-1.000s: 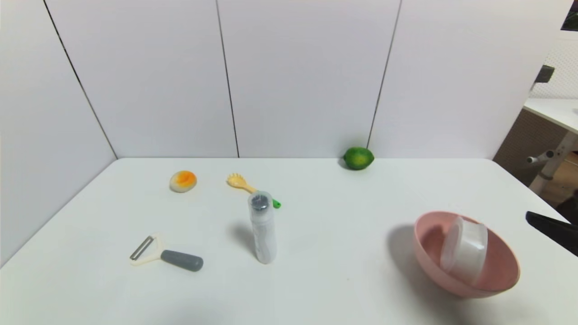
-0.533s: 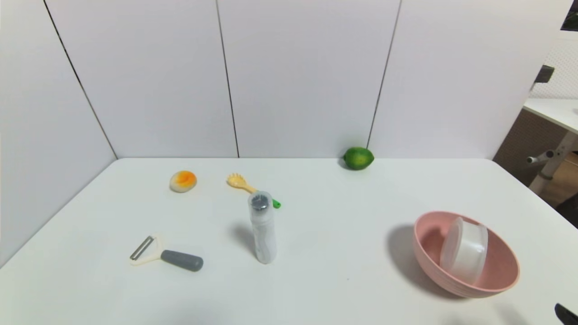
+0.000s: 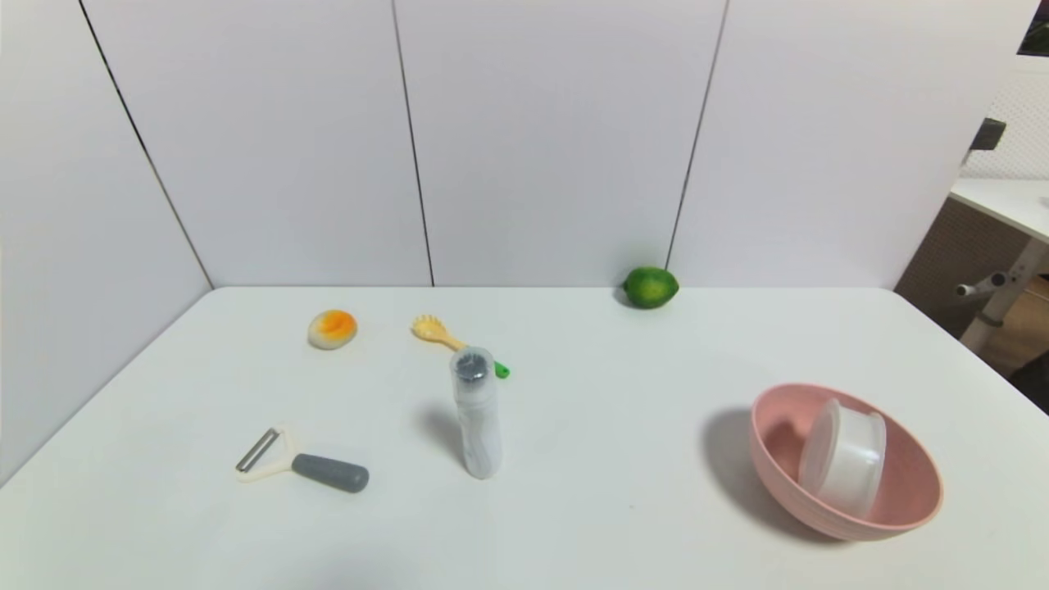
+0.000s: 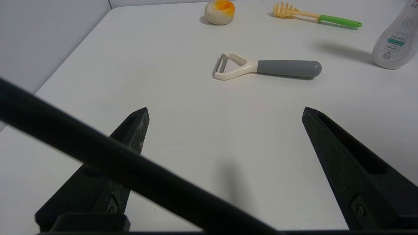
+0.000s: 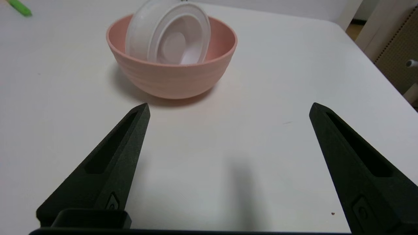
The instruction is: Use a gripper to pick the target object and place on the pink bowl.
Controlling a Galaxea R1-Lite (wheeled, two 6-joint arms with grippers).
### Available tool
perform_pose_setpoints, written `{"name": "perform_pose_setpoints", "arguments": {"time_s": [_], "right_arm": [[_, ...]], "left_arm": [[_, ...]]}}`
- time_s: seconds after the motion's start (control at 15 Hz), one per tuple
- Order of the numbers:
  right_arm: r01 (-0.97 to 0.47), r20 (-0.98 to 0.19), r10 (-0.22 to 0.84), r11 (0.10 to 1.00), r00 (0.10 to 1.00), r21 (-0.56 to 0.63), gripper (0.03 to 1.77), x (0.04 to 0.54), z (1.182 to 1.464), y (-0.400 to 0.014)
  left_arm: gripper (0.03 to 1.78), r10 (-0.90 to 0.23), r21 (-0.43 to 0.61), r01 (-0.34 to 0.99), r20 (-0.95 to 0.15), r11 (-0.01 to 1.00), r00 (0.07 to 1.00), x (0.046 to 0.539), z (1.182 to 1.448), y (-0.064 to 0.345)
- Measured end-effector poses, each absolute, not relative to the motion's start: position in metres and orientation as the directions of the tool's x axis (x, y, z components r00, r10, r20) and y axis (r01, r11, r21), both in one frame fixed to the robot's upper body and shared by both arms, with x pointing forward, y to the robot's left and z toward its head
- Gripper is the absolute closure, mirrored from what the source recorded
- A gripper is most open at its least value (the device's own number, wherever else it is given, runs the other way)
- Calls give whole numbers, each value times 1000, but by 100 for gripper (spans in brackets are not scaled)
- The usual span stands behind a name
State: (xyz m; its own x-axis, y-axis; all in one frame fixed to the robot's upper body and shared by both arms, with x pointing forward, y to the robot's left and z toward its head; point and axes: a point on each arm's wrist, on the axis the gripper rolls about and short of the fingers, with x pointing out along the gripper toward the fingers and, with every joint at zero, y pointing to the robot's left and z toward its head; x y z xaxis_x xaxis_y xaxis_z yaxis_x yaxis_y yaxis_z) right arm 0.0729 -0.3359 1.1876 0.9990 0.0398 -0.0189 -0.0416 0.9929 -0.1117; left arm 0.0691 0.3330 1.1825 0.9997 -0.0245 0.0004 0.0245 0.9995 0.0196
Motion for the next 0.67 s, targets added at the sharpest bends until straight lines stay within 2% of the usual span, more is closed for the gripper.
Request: {"name": "perform_pose_setpoints", "arguments": {"time_s": [0.67], "right_arm": [[-31,33,32,999,999,-45,11,69,1186,-336]], "left_arm": [[12,-24,20,24,0,1000,1000,69,1182,333]]}}
